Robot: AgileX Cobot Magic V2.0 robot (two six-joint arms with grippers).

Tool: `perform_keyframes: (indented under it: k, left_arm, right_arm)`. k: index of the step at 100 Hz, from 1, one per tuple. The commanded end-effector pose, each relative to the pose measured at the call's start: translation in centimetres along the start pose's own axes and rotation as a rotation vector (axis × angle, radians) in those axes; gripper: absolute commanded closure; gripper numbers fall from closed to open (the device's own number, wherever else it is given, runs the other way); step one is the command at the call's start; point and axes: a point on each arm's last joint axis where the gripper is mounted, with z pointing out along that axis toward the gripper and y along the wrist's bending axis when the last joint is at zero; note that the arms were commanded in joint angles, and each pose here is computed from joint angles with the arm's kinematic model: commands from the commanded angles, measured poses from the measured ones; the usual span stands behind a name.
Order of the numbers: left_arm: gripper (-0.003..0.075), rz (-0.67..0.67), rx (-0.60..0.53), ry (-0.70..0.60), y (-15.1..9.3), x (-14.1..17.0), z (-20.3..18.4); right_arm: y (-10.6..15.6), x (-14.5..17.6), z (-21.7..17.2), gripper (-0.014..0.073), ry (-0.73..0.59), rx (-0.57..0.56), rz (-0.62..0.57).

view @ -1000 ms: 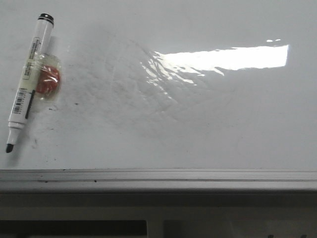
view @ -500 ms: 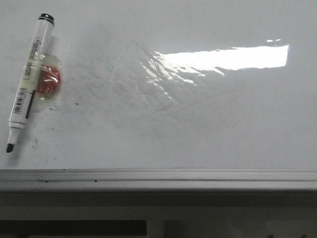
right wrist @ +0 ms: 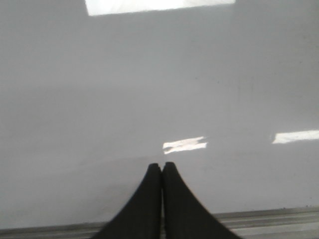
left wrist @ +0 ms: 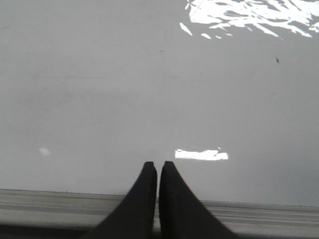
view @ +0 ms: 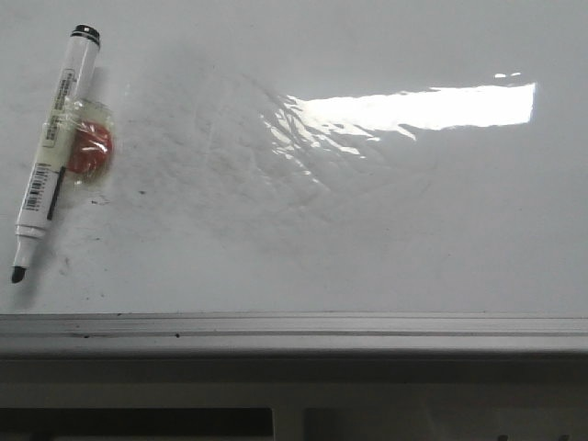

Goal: Write number 8 on whiteboard

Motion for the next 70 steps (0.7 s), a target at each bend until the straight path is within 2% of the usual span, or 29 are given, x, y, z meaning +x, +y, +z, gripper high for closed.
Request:
perform_keyframes:
  k: [1, 21, 35, 48, 60, 70]
  left_arm:
    - [0.0741, -0.002, 0.006, -0.059, 0.1, 0.5, 0.2]
    - [0.0741, -0.002, 0.006, -0.06, 0.1, 0.5, 0.2]
    - [0.0741, -0.01, 0.01, -0.087, 0.0, 0.3, 0.2]
    - [0.0741, -0.031, 0.023, -0.194, -0.1, -0.7, 0.0]
    - [0.0741, -0.033, 0.03, -0.306, -0.1, -1.7, -0.2]
    - [0.0741, -0.049, 0.034, -0.343, -0.1, -2.0, -0.3]
  right_arm:
    - [0.0, 0.1, 0.0, 0.0658, -0.036, 0.0, -0.011]
    - [0.0, -0.2, 0.0, 0.0658, -0.066, -0.001, -0.011]
    - [0.1, -2.1, -0.4, 0.0658, -0.278, -0.014, 0.025]
    - [0.1, -3.3, -0.8, 0.0658, -0.425, -0.016, 0.028]
    - [0.1, -3.7, -1.0, 0.0658, -0.467, -0.017, 0.028]
    - [0.1, -4.1, -1.2, 0.0658, -0.514, -0.017, 0.028]
